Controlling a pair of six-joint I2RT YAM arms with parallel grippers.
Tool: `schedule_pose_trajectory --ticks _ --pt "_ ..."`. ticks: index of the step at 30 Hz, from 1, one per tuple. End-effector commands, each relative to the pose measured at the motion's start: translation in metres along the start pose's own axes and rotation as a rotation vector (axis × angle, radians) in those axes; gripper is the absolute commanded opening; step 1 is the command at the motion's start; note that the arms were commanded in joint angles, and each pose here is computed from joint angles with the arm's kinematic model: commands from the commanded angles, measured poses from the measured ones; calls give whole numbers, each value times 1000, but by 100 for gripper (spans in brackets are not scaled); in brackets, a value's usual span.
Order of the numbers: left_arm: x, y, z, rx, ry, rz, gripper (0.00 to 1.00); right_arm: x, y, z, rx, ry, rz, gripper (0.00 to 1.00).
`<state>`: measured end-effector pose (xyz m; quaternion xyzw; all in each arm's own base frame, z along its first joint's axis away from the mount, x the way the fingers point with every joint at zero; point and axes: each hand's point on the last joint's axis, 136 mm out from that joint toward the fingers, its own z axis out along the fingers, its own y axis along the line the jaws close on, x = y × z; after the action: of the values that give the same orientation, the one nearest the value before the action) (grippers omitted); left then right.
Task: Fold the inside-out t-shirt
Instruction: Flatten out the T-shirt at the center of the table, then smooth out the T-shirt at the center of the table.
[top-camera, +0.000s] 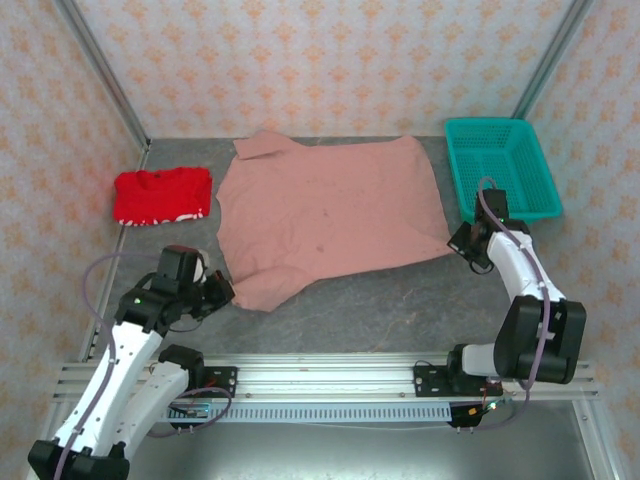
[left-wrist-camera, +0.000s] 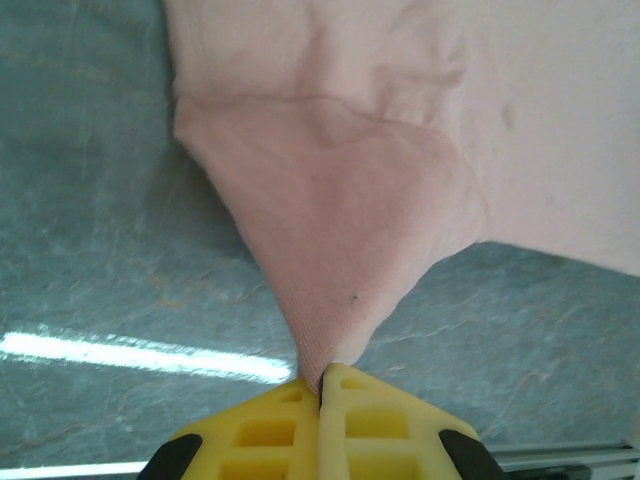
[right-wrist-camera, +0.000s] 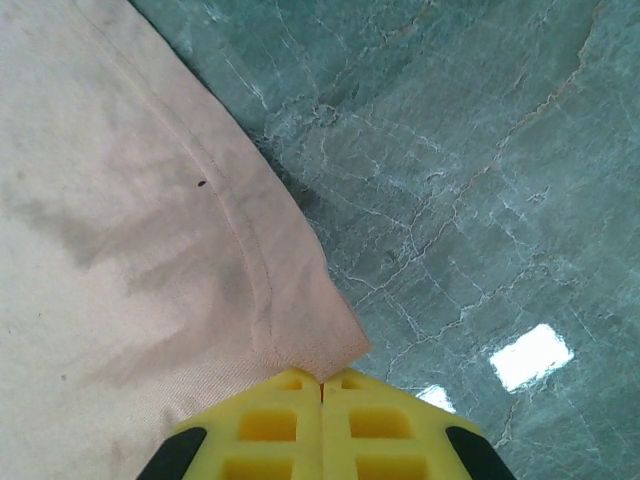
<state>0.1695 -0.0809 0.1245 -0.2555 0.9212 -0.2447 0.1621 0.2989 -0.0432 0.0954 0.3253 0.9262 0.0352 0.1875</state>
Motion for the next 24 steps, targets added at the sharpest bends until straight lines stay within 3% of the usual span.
schedule_pose_trajectory --ticks 1,3,8,11,16,19,24 --pt "18 16 18 -13 71 -55 0 0 -12 14 62 6 7 1" --pt "15 14 20 -2 60 -53 0 -4 -10 22 71 21 0 6" --pt "13 16 27 -26 74 -45 0 0 10 7 18 -3 -84 32" --pt "11 17 27 -29 58 -48 0 34 51 -14 -145 -13 -222 42" --pt "6 18 28 -32 37 -51 0 152 152 -33 -494 131 -493 47" --pt "4 17 30 -32 32 -47 0 230 202 -34 -609 244 -622 49" --pt "5 15 30 -23 35 -32 0 319 259 -29 -714 405 -683 52"
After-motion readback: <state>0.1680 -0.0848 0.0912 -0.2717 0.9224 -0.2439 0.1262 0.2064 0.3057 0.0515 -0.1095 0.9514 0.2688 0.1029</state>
